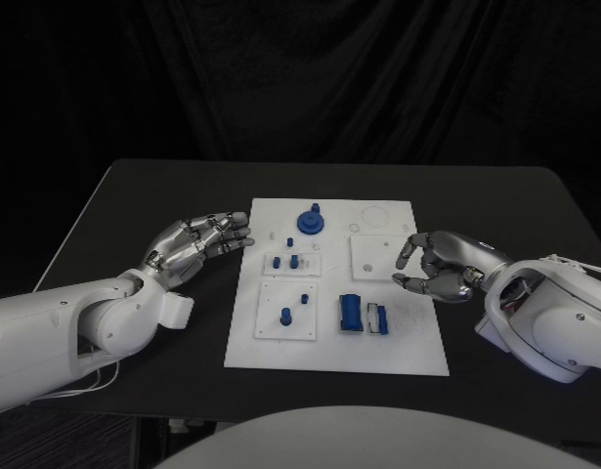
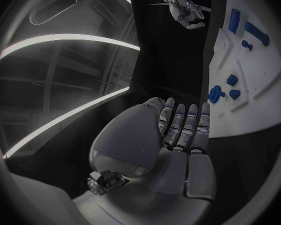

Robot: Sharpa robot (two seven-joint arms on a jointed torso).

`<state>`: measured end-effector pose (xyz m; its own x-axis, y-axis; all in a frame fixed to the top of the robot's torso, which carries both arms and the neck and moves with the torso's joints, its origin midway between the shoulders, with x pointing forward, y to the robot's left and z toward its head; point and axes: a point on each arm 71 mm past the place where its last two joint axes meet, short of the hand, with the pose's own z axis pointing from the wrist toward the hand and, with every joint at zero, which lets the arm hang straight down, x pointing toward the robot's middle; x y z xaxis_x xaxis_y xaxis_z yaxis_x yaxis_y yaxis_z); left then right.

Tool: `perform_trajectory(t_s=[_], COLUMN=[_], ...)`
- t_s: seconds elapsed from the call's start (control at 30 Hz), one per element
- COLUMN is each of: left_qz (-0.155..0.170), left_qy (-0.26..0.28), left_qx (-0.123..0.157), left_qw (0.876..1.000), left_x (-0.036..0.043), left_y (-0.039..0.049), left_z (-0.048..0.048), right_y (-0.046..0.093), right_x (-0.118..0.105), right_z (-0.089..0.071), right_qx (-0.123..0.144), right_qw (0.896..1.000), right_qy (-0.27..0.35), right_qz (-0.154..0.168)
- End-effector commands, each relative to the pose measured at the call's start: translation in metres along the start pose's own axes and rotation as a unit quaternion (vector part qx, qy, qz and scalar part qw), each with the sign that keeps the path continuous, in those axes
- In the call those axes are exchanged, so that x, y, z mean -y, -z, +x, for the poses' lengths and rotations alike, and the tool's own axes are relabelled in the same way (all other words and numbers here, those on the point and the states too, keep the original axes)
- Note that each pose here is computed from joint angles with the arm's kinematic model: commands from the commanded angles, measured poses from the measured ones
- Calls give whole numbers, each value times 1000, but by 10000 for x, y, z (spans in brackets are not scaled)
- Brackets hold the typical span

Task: Assemble the parts on the task board

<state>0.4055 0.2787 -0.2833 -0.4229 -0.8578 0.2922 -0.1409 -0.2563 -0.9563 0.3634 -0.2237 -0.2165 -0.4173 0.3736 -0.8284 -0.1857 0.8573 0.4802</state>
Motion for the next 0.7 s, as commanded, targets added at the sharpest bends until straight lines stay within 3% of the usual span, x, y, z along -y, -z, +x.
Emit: perform_trajectory(t_s=[0.03,0.2,0.43,0.7], left_qz=[44,43,34,21], left_qy=[-13,-7,4,11], left_qx=[12,5,-4,-12], left_qw=[999,999,999,1000], left_x=[93,95,61,20], left_y=[-23,-59,-109,-148], left_z=[0,15,26,47], right_y=[6,-4,-15,-51], right_x=[151,227,290,303], right_z=[138,233,343,470], right_qx=[-102,-142,-165,-175], right_qw=[990,980,972,969], right_qy=[-40,-54,-57,-60], right_qz=[90,128,157,164])
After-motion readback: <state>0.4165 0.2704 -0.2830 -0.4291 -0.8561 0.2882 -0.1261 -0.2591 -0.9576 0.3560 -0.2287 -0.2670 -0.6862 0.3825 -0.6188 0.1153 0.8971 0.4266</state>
